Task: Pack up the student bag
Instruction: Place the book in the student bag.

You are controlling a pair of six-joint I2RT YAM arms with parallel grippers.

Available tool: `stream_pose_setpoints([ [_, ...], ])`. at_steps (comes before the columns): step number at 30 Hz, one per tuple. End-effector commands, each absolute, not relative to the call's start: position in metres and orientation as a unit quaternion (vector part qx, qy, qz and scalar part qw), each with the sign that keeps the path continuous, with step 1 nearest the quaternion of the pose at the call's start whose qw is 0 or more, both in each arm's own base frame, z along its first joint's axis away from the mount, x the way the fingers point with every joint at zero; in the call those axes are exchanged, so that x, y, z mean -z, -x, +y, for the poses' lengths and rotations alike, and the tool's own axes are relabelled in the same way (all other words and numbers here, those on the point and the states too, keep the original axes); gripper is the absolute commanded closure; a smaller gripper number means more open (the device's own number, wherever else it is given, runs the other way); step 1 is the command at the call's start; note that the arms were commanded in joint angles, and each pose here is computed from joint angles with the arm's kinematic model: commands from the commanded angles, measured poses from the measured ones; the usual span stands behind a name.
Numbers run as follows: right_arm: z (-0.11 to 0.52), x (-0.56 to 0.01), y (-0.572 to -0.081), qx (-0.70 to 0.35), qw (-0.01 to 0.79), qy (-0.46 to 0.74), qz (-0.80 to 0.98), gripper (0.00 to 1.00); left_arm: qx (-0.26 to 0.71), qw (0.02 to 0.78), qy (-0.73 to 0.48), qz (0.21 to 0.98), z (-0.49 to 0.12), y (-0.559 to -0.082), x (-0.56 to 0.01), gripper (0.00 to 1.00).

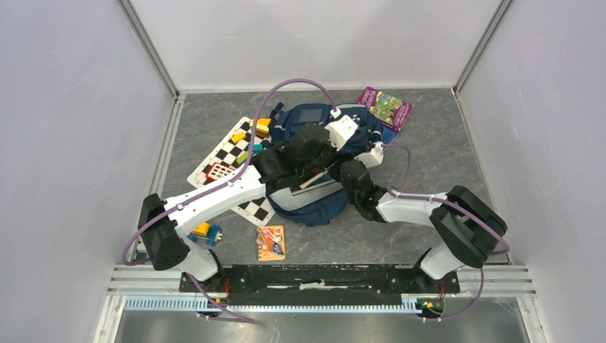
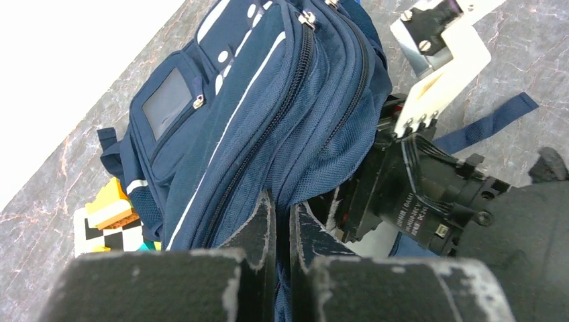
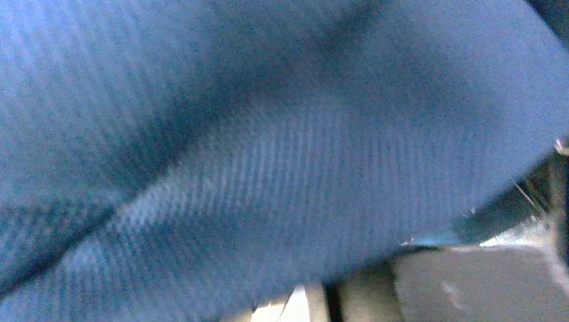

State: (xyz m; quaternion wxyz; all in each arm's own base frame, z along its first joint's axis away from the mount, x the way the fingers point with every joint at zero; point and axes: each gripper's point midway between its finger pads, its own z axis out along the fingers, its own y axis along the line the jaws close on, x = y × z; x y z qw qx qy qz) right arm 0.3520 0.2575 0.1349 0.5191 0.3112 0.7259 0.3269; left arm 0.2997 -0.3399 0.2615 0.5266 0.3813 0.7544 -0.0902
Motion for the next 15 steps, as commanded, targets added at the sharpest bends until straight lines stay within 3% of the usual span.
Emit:
stream_pose_setpoints([
  [1,0.248,-0.157,-0.375,-0.294,0.568,-0.296,0.710,0.61,0.171,0.605,-0.322,0.708,-0.347,-0.293,-0.341,0.98],
  [7,0.234,-0.163,-0.355,-0.303,0.579,-0.271,0.707,0.25,0.163,0.606,-0.310,0.714,-0.341,-0.300,-0.340,0.98],
  [12,0.210,-0.177,-0.348,-0.205,0.617,-0.183,0.737,0.09,0.159,0.604,-0.298,0.722,-0.336,-0.305,-0.339,0.98],
  [15,0.201,-0.183,-0.338,-0.160,0.628,-0.113,0.753,0.05,0.157,0.600,-0.292,0.728,-0.335,-0.309,-0.337,0.98],
])
